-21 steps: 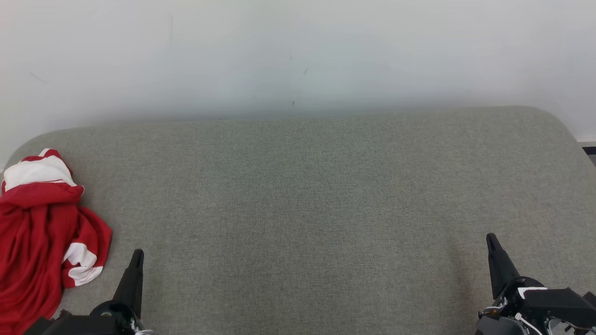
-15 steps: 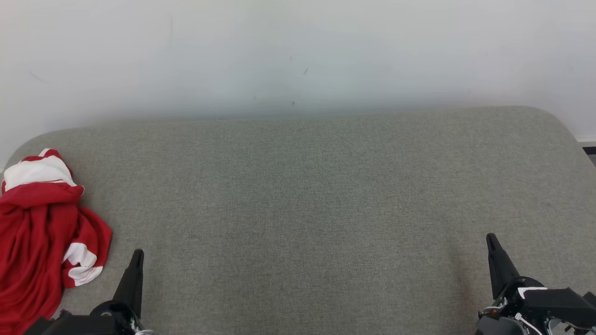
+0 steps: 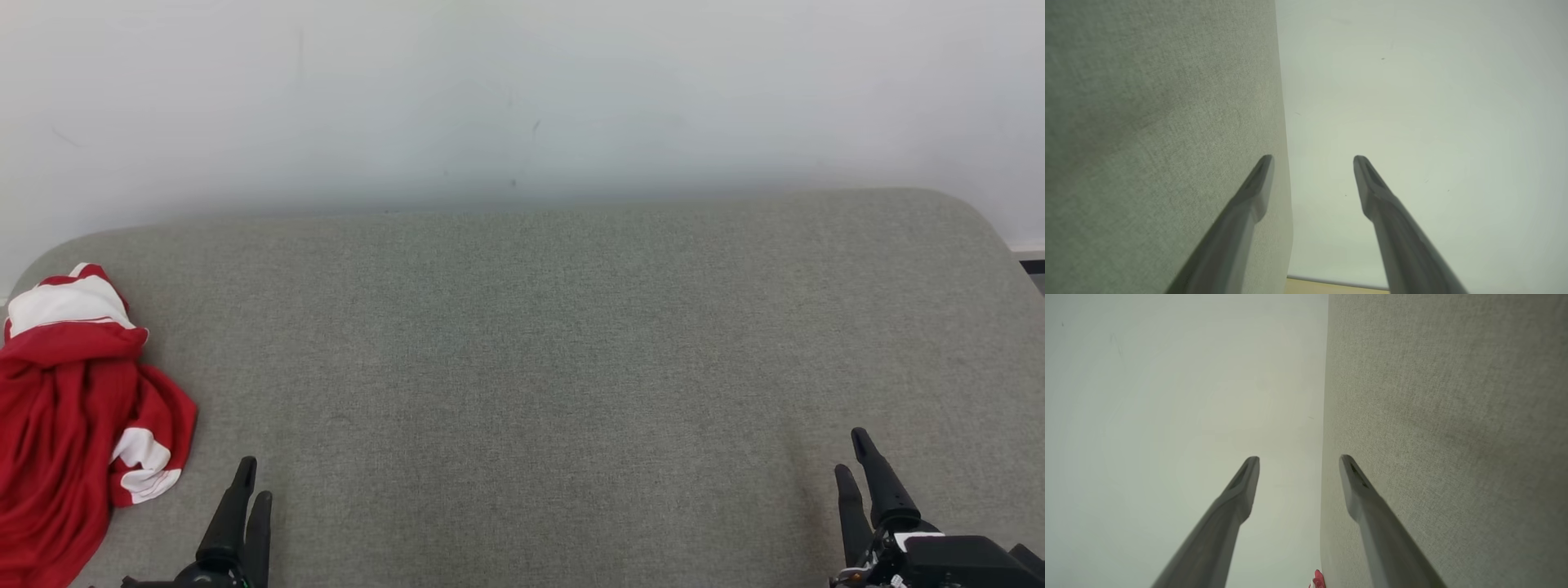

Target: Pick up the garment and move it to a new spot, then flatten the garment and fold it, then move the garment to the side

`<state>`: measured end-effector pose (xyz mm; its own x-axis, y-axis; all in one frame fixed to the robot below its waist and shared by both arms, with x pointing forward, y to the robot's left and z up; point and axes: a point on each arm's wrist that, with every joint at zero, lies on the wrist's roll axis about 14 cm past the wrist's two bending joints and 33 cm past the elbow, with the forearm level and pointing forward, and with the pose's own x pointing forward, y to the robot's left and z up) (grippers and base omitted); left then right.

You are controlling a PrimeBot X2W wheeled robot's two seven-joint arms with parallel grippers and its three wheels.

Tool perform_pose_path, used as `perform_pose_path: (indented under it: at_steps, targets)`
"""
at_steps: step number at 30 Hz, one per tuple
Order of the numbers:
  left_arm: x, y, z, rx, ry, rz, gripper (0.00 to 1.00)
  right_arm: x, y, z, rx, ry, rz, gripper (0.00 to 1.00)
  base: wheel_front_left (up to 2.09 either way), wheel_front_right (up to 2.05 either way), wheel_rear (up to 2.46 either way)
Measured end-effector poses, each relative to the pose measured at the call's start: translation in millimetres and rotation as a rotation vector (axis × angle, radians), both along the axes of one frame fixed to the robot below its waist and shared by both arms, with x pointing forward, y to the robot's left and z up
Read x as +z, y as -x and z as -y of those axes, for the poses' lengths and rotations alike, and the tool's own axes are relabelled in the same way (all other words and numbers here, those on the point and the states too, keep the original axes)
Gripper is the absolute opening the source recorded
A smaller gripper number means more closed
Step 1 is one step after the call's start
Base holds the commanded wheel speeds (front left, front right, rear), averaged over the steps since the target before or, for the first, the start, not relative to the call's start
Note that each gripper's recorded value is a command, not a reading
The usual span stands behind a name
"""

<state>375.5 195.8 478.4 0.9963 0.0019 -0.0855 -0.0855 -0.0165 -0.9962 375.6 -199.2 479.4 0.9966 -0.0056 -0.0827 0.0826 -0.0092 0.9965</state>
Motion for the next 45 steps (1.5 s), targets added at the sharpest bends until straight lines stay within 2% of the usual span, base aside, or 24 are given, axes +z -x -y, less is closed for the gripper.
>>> perform_pose_path:
  at_steps: [11,18,30,37,45]
  targets:
    - [0,4,6,0.009,-0.027,0.000,1.00,3,1,-10,0.009,0.063,0.007,1.00,0.00,0.00,0.00]
    - [0,5,10,0.001,-0.110,-0.009,1.00,2,3,-12,0.013,0.171,0.001,1.00,0.00,0.00,0.00]
    - [-2,11,13,-0.017,-0.351,-0.029,1.00,-1,5,-15,0.042,0.451,-0.010,1.00,0.00,0.00,0.00]
    - [3,13,12,-0.027,-0.550,-0.017,1.00,6,4,-17,0.053,0.622,0.017,1.00,0.00,0.00,0.00]
    - [7,17,15,-0.039,-0.730,0.002,1.00,11,5,-18,0.059,0.762,0.041,1.00,0.00,0.00,0.00]
